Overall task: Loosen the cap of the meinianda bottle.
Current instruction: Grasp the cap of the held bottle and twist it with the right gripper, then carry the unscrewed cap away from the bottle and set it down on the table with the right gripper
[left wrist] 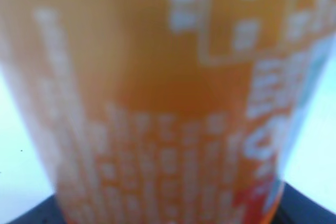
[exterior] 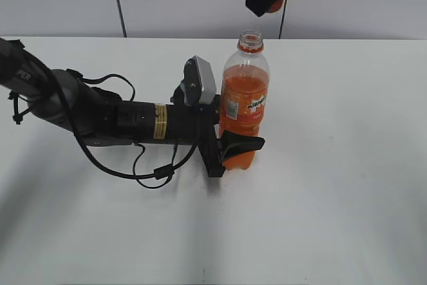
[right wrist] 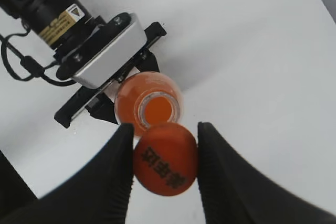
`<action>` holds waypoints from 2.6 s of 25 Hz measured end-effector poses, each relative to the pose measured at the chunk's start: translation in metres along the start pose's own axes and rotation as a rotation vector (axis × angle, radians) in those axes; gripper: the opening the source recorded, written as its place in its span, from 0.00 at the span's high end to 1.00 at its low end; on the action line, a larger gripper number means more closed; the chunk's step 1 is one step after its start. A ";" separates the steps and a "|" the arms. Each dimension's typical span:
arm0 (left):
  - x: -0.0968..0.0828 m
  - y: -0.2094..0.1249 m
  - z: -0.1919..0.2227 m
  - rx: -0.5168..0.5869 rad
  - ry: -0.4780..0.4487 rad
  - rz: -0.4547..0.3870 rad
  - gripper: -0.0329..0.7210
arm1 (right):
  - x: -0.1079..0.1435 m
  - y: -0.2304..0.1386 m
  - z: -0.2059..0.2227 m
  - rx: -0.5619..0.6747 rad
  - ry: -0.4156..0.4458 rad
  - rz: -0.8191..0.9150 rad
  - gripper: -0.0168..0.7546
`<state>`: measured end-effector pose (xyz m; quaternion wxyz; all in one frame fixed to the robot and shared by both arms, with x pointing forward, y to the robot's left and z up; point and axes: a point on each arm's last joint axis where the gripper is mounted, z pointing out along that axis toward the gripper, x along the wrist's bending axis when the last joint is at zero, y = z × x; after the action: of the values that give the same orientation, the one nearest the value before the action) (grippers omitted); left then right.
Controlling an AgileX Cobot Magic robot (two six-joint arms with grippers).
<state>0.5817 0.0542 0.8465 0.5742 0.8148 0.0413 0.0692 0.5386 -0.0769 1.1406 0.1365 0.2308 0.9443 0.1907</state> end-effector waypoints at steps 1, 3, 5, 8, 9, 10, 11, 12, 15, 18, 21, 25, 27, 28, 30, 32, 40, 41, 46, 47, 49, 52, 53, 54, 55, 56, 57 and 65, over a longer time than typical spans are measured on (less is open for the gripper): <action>0.000 0.000 0.000 0.000 0.000 0.000 0.43 | -0.001 0.000 0.000 0.002 -0.006 0.044 0.62; 0.000 0.000 0.000 0.000 0.000 0.000 0.43 | -0.005 -0.003 0.001 0.011 -0.017 0.161 0.62; 0.000 0.000 0.000 0.001 0.001 -0.001 0.43 | -0.011 -0.010 0.005 0.033 -0.022 0.268 0.62; 0.000 0.000 0.000 0.001 0.002 -0.001 0.43 | -0.029 -0.033 0.018 0.101 -0.045 0.417 0.62; 0.000 0.000 0.000 0.000 0.002 -0.001 0.43 | -0.035 -0.044 0.022 0.117 -0.054 0.465 0.62; 0.000 0.000 0.000 0.000 0.002 -0.001 0.43 | -0.042 -0.054 0.024 0.117 -0.069 0.514 0.62; 0.000 0.000 0.000 0.000 0.002 -0.001 0.43 | -0.048 -0.064 0.028 0.109 -0.086 0.562 0.62; 0.000 0.000 0.000 0.000 0.002 -0.001 0.43 | -0.054 -0.076 0.030 0.096 -0.106 0.611 0.62; 0.000 0.000 0.000 0.000 0.002 -0.001 0.43 | -0.065 -0.113 0.035 0.068 -0.160 0.747 0.62; 0.000 0.000 0.000 0.000 0.002 -0.001 0.43 | -0.067 -0.152 0.046 0.078 -0.192 0.865 0.62; 0.000 0.000 0.000 0.000 0.002 -0.001 0.43 | -0.067 -0.189 0.065 0.099 -0.220 0.960 0.62; 0.000 0.000 0.000 0.001 0.002 -0.001 0.43 | -0.063 -0.230 0.084 0.113 -0.251 1.050 0.62; 0.000 0.000 0.000 0.000 0.003 -0.002 0.43 | -0.065 -0.244 0.091 0.124 -0.265 1.085 0.62; 0.000 0.000 0.000 0.000 0.003 -0.002 0.43 | -0.066 -0.249 0.095 0.131 -0.266 1.100 0.62; 0.000 0.000 0.000 0.000 0.003 -0.002 0.43 | -0.071 -0.257 0.105 0.138 -0.271 1.124 0.62; 0.000 0.000 0.000 0.000 0.003 -0.002 0.43 | -0.073 -0.262 0.116 0.142 -0.269 1.136 0.62; 0.000 0.000 0.000 0.000 0.003 -0.002 0.43 | -0.083 -0.269 0.152 0.154 -0.258 1.161 0.62; 0.000 0.000 0.000 0.000 0.003 -0.002 0.43 | -0.085 -0.269 0.154 0.153 -0.257 1.163 0.62; 0.000 0.000 0.000 0.000 0.003 -0.002 0.43 | -0.088 -0.269 0.161 0.135 -0.267 1.162 0.62; 0.000 0.000 0.000 0.000 0.003 -0.002 0.43 | -0.087 -0.270 0.164 0.141 -0.264 1.164 0.62; 0.000 0.000 0.000 0.000 0.003 -0.002 0.43 | -0.087 -0.273 0.169 0.155 -0.258 1.167 0.62; 0.000 0.000 0.000 0.000 0.003 -0.002 0.43 | -0.086 -0.273 0.170 0.160 -0.255 1.168 0.62; 0.000 0.000 0.000 0.000 0.003 -0.002 0.43 | -0.086 -0.273 0.170 0.160 -0.255 1.168 0.62; 0.000 0.000 0.000 0.000 0.003 -0.002 0.43 | -0.086 -0.274 0.171 0.160 -0.255 1.168 0.62; 0.000 0.000 0.000 0.000 0.003 -0.002 0.43 | -0.086 -0.274 0.172 0.164 -0.253 1.169 0.62; 0.000 0.000 0.000 0.000 0.003 -0.002 0.43 | -0.086 -0.274 0.173 0.166 -0.252 1.169 0.62; 0.000 0.000 0.000 0.000 0.003 -0.002 0.43 | -0.086 -0.275 0.173 0.168 -0.251 1.170 0.62; 0.000 0.000 0.000 0.000 0.003 -0.002 0.43 | -0.084 -0.276 0.174 0.184 -0.243 1.172 0.50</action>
<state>0.5820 0.0543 0.8465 0.5742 0.8146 0.0430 0.0699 0.5652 -0.2927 0.8838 0.0953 0.7434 0.6503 0.1241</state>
